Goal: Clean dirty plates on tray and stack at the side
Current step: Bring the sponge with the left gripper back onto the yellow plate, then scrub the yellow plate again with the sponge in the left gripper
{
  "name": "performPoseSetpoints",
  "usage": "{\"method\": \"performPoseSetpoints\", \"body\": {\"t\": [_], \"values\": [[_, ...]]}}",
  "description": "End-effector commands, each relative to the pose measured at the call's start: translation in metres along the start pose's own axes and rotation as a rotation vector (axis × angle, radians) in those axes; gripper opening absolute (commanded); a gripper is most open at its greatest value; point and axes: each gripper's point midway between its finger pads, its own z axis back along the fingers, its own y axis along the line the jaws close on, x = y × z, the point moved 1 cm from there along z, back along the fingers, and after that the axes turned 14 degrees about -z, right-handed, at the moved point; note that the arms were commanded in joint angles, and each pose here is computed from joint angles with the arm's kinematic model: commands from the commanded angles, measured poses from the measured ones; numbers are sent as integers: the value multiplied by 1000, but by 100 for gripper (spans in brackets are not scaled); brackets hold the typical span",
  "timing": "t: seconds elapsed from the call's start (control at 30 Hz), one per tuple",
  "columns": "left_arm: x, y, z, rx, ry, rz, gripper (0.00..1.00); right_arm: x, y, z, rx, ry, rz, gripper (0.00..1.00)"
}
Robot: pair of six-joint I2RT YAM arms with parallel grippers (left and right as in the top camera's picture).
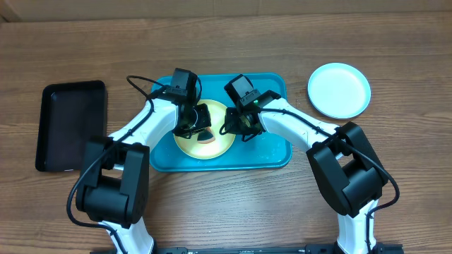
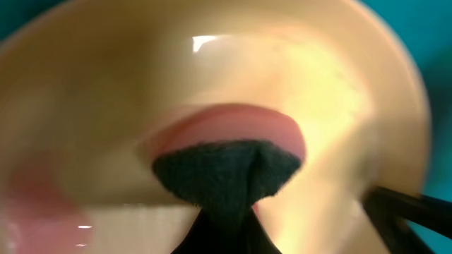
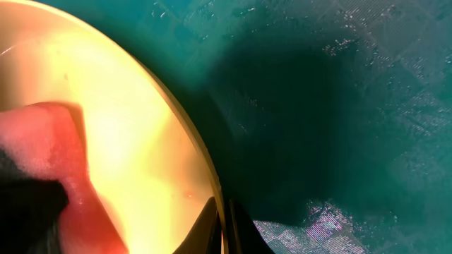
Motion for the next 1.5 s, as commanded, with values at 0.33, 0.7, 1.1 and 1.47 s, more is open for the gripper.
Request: {"method": "performPoseSetpoints", "body": {"t": [0.33,0.7,1.1,1.47], "values": [[1,66,16,345,15,-7,4,-3,-24,-16,-90,4,-13,4],[22,-11,-3,1,-53,16,4,-3,-24,-16,-87,1,-13,4],[-11,-11,-42,30,102,36,4,-3,-25,-16,-91,4,-13,4],[-7,81,7,411,144,133,4,-3,-24,-16,-90,4,-13,4]]}}
